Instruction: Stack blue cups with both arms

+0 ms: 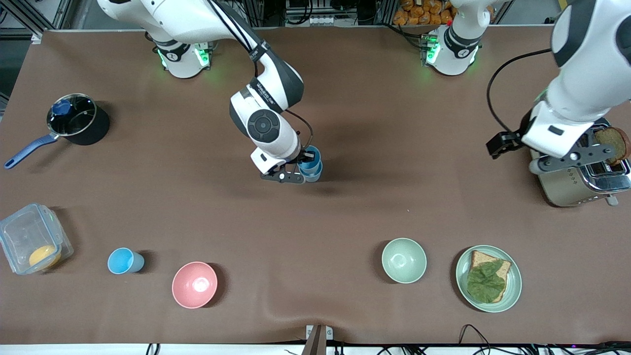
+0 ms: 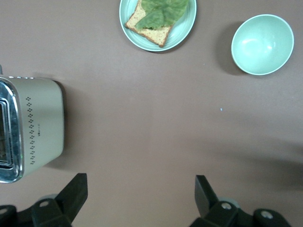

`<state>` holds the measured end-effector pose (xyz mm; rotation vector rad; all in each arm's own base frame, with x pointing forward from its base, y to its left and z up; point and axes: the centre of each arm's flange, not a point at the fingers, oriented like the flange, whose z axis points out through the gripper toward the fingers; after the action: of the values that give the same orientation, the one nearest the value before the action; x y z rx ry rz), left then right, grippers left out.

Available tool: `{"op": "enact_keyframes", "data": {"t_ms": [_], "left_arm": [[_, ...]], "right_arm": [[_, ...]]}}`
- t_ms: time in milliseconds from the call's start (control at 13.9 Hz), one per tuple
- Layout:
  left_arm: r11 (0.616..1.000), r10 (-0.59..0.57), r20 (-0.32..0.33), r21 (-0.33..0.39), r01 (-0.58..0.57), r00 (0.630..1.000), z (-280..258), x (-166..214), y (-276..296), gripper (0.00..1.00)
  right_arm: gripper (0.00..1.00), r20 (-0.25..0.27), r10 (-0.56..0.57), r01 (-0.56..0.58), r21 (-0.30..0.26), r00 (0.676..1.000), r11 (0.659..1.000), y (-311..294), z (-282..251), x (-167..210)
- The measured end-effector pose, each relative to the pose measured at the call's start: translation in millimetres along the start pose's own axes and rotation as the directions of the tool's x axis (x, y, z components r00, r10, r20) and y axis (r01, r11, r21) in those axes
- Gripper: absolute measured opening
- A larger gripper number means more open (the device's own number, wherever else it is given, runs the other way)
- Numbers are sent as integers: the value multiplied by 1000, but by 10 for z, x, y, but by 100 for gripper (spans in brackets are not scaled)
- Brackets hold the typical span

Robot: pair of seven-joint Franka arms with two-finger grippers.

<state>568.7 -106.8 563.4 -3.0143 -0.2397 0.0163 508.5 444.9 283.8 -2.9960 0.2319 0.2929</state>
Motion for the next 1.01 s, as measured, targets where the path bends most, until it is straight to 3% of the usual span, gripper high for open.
{"op": "enact_keyframes", "data": {"t_ms": [144, 505, 793, 1009], "left_arm": [[1000, 4, 3, 6, -5, 1000, -61, -53, -14, 100], [1000, 23, -14, 16, -23, 1000, -236, -164, -67, 100], [999, 46, -4, 3, -46, 999, -363, -202, -461, 100], [998, 46, 1, -33, -46, 999, -380, -157, -764, 100]], "right_arm": [[8, -1, 0, 0, 1, 1000, 1000, -4, -4, 4], [61, -30, 6, -6, 19, 1000, 1000, 41, -223, 160], [100, 35, -136, 137, -23, 990, 990, 654, -853, 457], [100, 24, -224, 225, -27, 974, 974, 1624, -1607, 820]]}}
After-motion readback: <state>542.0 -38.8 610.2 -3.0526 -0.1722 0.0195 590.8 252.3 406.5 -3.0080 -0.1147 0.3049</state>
